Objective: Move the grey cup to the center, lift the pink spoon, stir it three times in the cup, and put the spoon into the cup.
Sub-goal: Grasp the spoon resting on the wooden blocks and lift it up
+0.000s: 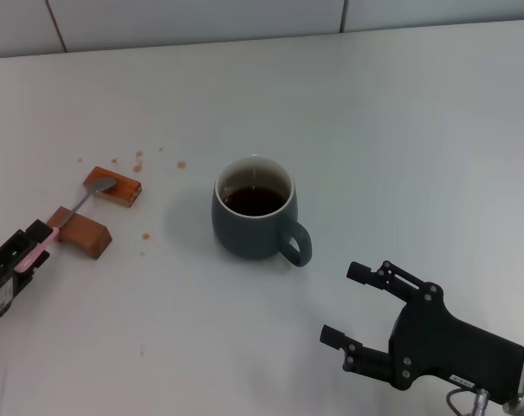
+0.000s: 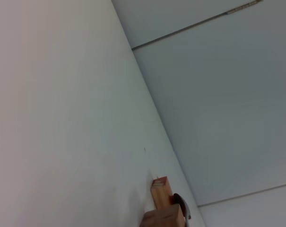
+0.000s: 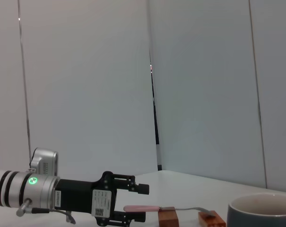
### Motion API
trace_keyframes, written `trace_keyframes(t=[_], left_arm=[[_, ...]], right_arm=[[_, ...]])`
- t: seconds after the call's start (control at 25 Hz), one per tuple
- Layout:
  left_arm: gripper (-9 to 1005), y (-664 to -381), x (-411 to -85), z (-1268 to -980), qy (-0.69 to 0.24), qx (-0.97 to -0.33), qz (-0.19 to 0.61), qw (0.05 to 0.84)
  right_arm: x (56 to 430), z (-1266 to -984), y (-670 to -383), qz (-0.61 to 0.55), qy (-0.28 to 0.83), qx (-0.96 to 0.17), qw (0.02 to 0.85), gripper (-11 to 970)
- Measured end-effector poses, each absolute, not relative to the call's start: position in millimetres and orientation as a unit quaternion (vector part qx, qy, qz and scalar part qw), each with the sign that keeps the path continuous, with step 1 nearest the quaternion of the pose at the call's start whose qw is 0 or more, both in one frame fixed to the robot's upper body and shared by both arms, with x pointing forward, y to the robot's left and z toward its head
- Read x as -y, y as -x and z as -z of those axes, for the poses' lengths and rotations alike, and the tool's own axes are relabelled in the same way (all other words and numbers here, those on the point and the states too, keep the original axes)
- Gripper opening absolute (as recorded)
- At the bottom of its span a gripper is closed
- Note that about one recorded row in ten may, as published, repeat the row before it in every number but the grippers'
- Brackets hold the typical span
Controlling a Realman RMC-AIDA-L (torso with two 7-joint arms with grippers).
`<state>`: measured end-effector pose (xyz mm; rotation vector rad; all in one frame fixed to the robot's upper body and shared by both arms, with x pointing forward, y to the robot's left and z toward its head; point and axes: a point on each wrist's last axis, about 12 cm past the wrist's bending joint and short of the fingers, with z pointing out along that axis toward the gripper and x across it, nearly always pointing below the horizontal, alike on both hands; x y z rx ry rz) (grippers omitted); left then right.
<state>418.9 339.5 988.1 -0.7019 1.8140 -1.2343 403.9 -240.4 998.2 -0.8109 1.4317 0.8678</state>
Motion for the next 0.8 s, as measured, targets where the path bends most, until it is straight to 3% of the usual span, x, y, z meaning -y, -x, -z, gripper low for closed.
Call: trace_keyframes(t=[0.8], left_arm=[[518,-420.5,-336.1,-986.5,0.284,-0.719,0.493,0.398]], right_arm=[[240.9,-997.0,-403.8,-0.371,0.35,-0.621,0.596,826]])
